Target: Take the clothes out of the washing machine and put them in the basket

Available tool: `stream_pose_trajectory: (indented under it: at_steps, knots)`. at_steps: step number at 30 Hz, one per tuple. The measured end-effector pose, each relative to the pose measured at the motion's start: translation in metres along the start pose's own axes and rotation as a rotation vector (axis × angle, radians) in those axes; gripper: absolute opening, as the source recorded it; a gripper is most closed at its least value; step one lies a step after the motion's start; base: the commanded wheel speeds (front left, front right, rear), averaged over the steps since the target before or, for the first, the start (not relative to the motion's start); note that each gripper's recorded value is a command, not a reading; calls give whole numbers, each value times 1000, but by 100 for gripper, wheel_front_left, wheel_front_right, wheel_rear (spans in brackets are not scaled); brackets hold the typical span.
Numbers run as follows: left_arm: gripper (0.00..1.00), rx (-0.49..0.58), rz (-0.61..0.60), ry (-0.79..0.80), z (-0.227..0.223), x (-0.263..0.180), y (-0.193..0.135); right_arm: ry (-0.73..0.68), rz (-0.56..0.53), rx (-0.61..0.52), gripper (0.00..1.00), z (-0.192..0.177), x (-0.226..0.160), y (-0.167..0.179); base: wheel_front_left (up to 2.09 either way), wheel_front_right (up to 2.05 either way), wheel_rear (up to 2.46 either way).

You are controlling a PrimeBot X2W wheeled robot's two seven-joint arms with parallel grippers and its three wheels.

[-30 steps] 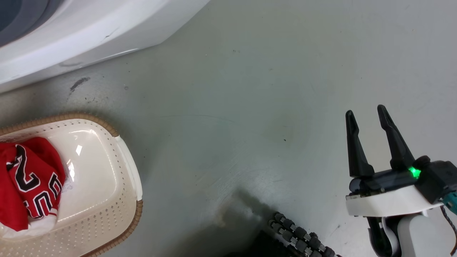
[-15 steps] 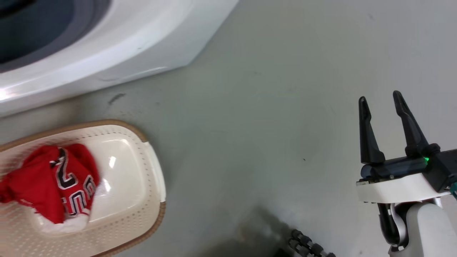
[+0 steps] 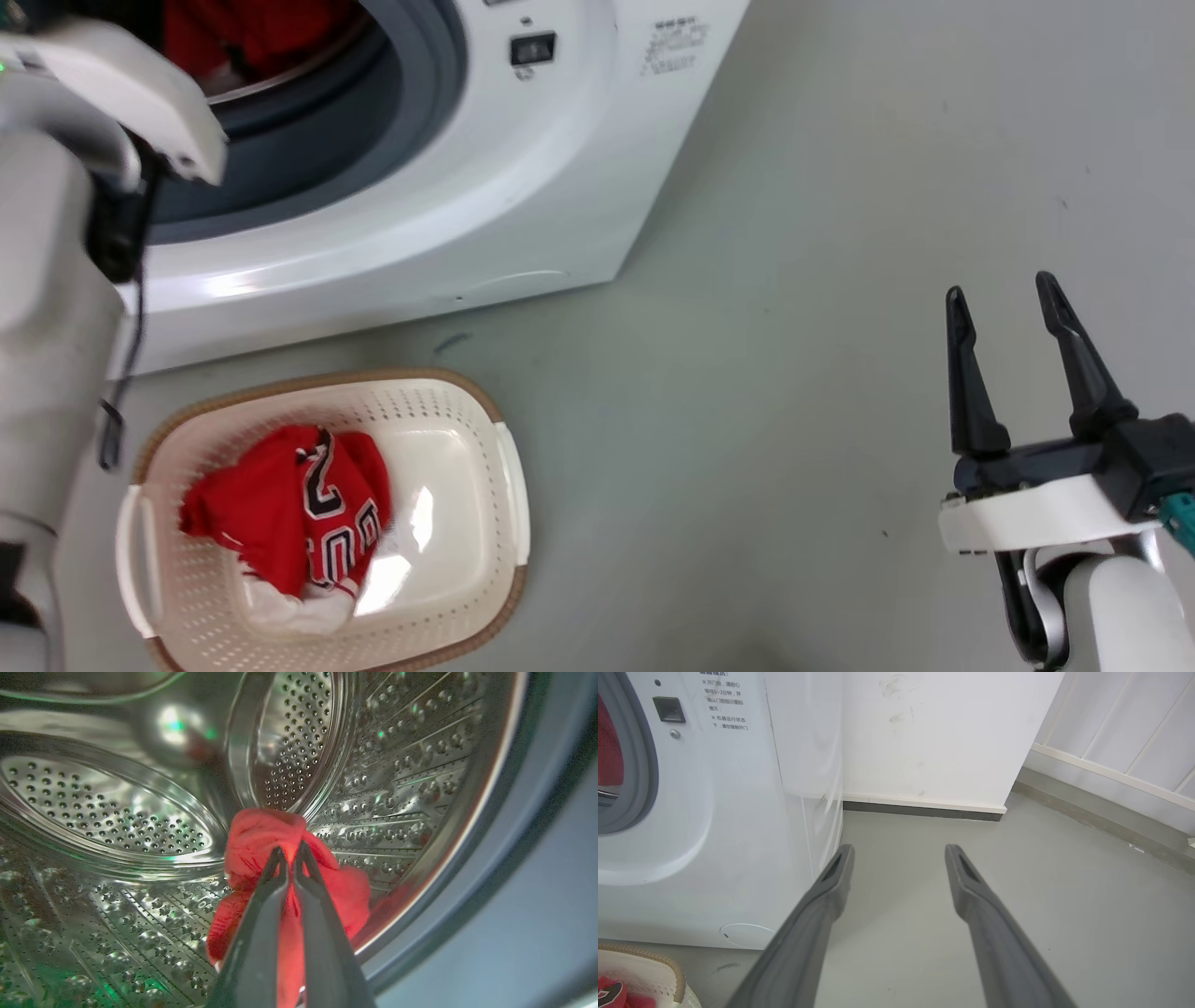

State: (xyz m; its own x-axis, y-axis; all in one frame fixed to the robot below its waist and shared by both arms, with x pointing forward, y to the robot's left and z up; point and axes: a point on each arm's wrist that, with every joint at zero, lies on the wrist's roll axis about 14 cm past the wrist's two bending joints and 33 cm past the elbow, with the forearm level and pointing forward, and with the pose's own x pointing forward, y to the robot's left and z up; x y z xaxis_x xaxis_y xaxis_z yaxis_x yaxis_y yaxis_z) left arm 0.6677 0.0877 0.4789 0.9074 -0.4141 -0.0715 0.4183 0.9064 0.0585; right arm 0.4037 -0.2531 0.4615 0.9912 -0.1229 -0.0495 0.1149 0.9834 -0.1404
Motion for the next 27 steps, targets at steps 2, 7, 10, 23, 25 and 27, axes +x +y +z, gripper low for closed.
stream_pose_trajectory:
  at_steps: [2,7,10,23,25,27]
  knots:
    - [0,1,12,-25,5,-15,-3,-15,11,3,100,5,-3,4,0,0,0]
    - [0,3,53,-108,36,-51,-5,-51,36,4,100,18,-10,11,0,0,0]
    - [0,11,63,-204,68,-72,-10,-71,55,8,100,25,-12,18,0,0,0]
    - [0,24,29,-314,89,-176,-49,-141,147,30,100,48,-17,49,0,0,0]
    - [0,9,21,-294,80,-188,-55,-144,157,32,100,49,-16,53,0,0,0]
    - [0,-6,2,-265,68,-197,-64,-145,164,32,100,49,-15,55,0,0,0]
